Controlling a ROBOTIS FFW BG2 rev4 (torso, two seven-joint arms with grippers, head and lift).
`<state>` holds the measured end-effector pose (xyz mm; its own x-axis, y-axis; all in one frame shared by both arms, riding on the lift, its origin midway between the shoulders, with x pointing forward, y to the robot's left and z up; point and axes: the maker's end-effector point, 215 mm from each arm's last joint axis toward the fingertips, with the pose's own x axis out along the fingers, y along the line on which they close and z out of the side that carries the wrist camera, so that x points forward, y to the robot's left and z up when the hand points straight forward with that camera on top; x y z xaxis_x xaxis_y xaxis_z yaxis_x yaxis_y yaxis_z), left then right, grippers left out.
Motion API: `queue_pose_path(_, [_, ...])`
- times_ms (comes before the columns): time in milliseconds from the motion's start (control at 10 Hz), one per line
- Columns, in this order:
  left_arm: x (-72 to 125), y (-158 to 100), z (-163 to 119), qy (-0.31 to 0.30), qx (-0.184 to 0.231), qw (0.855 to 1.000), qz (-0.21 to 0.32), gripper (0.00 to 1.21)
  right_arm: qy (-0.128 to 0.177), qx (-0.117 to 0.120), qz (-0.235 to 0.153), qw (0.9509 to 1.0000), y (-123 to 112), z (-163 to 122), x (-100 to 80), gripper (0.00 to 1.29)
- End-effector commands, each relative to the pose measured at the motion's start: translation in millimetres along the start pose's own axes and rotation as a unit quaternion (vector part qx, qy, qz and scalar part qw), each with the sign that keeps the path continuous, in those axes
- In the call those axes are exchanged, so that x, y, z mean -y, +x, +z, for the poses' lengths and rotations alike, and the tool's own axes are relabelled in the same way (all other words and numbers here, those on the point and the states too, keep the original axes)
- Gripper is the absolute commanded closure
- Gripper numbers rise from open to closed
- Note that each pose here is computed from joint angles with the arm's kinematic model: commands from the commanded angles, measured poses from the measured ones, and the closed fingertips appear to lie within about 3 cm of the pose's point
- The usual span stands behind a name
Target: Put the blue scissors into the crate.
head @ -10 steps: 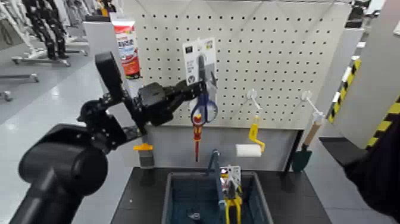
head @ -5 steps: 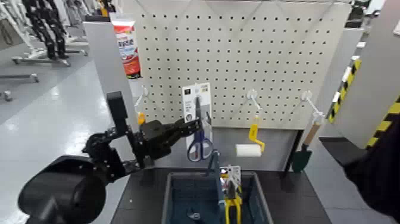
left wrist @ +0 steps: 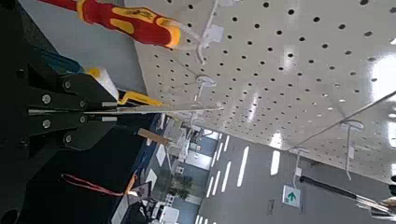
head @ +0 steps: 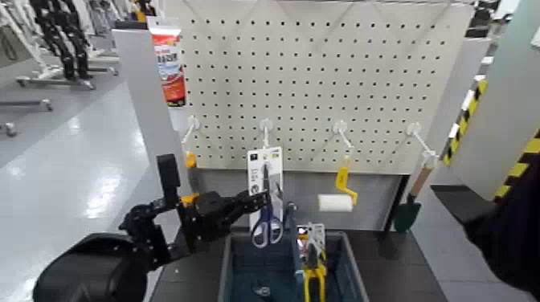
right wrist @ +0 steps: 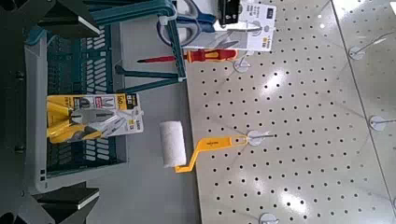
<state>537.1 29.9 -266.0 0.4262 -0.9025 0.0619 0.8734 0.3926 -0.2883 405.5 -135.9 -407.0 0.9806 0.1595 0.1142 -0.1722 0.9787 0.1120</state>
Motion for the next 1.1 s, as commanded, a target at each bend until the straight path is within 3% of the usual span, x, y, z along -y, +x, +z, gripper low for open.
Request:
queue_pose_path(100, [-6.2, -5, -25, -0.017, -0.016, 1.0, 0.008, 1.13, 0.001, 0.0, 0.0, 1.0, 0, 0, -0.7, 0.11])
queue_pose_path(1100, [-12.8, -7, -92, -0.059, -0.058, 0.996, 0.012, 1.13, 0.001, 0.0, 0.002, 1.0, 0, 0, -2.3, 0.11])
